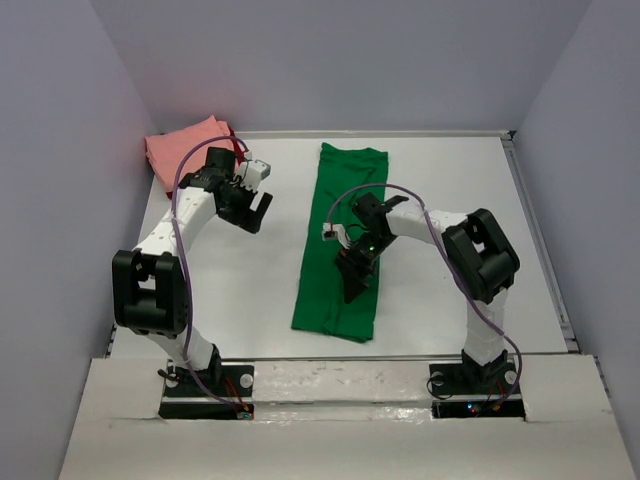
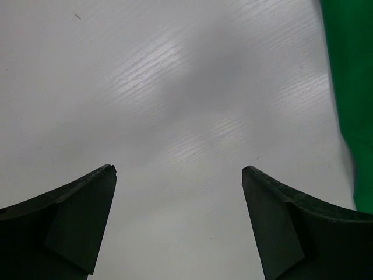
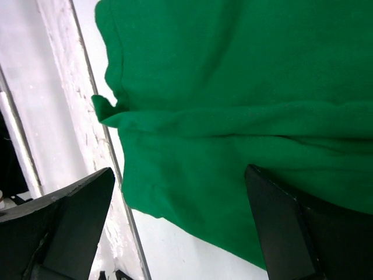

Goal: Fold and stack the t-shirts
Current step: Rotate the tshirt 90 degrees

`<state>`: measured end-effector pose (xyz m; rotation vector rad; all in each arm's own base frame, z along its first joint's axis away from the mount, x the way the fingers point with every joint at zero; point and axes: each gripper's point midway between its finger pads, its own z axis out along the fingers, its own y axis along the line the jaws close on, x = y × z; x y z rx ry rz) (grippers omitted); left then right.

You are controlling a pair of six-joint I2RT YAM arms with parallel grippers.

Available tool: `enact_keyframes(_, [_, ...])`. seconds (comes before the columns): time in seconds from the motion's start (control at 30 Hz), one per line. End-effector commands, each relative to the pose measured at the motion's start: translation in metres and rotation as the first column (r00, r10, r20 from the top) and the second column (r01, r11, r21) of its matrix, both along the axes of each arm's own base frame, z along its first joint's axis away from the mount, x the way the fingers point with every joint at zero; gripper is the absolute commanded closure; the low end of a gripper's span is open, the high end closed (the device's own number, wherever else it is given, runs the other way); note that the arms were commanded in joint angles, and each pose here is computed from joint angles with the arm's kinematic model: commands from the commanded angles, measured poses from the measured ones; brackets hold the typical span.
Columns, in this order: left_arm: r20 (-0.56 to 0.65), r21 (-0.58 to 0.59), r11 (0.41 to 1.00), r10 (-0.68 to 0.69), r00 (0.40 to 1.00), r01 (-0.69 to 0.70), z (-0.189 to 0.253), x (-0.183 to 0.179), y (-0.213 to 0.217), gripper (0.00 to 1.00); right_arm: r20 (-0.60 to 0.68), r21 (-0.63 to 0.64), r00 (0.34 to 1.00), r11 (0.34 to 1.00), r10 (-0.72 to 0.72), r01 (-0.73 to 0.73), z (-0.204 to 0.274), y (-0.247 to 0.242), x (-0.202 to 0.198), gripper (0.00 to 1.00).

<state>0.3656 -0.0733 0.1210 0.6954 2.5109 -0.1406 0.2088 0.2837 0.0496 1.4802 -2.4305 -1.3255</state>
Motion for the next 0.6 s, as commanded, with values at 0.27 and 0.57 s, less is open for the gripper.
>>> enact_keyframes(0.27, [0.037,-0.023,0.999,-0.022,0.999,0.023,0.021,-0.005,-0.002,0.01,0.195,-0.271,0.981,0.960,-0.014,0.067,-0.020,-0.064,0.032,0.00])
enact_keyframes(0.57, [0.042,-0.028,0.999,-0.028,0.999,0.029,0.024,-0.004,-0.003,0.01,0.260,-0.337,0.965,0.933,-0.037,0.127,-0.024,-0.082,0.055,0.00])
